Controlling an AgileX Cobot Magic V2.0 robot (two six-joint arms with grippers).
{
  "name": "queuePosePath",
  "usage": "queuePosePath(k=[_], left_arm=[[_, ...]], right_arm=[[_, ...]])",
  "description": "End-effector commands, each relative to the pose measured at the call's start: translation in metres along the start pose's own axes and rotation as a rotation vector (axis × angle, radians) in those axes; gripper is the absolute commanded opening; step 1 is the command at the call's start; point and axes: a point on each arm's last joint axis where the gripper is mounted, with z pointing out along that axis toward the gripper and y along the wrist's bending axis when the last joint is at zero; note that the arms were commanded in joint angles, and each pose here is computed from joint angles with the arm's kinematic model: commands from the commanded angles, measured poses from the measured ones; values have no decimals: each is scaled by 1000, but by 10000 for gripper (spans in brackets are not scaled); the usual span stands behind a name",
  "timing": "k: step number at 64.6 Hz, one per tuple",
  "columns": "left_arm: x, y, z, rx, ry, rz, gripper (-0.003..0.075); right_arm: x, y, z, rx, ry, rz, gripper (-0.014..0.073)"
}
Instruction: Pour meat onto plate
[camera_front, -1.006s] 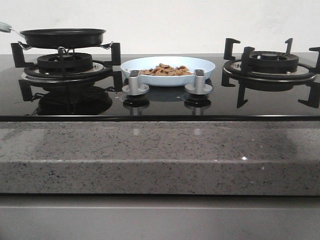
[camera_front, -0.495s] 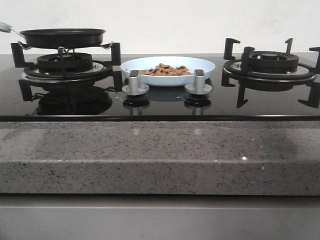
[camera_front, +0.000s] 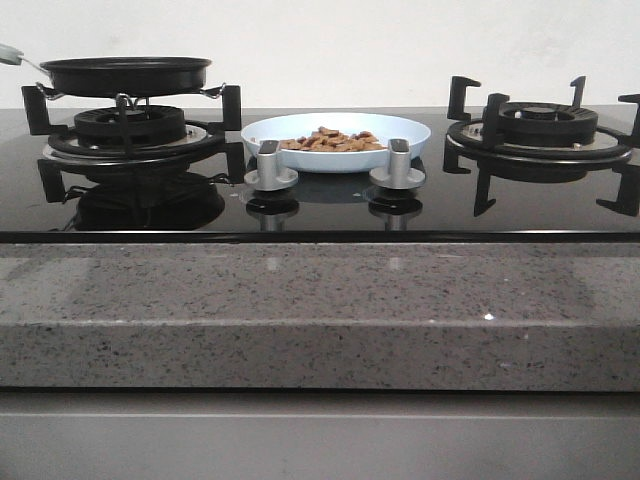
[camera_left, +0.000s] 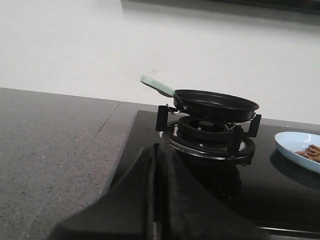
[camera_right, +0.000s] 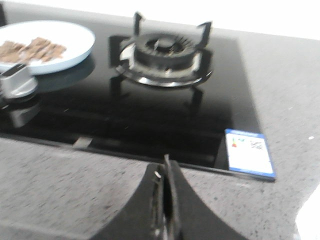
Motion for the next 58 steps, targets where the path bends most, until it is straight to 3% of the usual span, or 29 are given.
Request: queuePosePath(k=[1,17,58], left_arm=[[-6,0,-2,5,-88,-5,-20],[-6,0,-2,5,-88,-5,-20],[-6,0,-2,5,-88,-5,-20]], right_arm=[[-2,-3,-2,46,-202,-17,-69],[34,-3,3,68,-324,-13,-69],[34,-4,3,90,-319,12,-69]])
